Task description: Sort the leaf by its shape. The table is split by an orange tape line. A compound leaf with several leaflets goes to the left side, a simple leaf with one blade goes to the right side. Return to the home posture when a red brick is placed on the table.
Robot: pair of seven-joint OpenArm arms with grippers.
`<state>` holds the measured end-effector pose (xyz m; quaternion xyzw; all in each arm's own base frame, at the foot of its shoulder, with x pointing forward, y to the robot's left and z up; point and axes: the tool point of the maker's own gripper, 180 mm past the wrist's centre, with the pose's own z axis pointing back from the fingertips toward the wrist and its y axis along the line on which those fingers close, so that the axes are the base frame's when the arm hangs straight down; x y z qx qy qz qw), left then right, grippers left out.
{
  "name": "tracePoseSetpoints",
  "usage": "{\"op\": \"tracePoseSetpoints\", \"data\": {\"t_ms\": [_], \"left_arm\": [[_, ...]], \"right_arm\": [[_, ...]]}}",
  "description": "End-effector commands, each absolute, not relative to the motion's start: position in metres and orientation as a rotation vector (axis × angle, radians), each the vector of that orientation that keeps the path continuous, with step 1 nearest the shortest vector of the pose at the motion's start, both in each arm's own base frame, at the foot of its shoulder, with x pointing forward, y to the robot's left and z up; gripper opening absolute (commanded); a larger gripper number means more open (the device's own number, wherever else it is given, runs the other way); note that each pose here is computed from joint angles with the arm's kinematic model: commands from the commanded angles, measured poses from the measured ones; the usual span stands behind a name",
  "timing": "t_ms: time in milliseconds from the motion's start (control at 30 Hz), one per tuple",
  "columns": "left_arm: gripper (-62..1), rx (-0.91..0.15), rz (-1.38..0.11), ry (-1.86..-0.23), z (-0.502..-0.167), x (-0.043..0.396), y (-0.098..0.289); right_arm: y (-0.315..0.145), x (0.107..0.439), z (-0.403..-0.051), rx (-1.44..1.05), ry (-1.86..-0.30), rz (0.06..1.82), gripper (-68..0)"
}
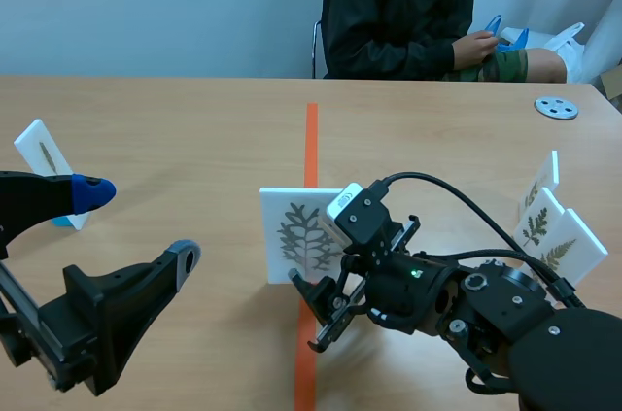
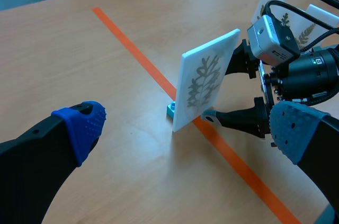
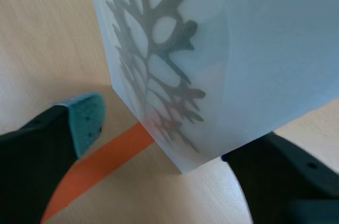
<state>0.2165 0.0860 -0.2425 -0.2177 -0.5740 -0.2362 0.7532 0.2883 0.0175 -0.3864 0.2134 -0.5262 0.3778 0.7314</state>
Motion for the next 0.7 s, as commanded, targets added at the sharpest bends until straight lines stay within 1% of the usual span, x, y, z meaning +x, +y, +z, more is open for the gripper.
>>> {"op": "tracePoseSetpoints", "data": {"t_ms": [0,100,267,533,667], "left_arm": [[1.4,-0.480,-0.502,-1.282,-0.2358,0.2193,0.0865],[1.4,-0.480,-0.502,-1.282,-0.2358,0.2193,0.0865],[1.4,-0.480,-0.502,-1.282,-0.2358,0.2193,0.0865],[1.4,-0.480,-0.502,-1.282,-0.2358,0.2193,0.0865],[1.4,-0.480,-0.502,-1.282,-0.2358,0.2193,0.0865]], "right_arm": [[0.0167,0.2980,-0.3734,0.468,-1.202,0.828,-35.6],[0.0167,0.2980,-0.3734,0.468,-1.202,0.828,-42.9],[0.0167,0.2980,-0.3734,0.468,-1.202,0.828,-49.8],[0.0172,0.2966,-0.3732,0.474,-1.206,0.826,-65.7],[0.0180,0.2966,-0.3707,0.481,-1.219,0.823,-66.2]]}}
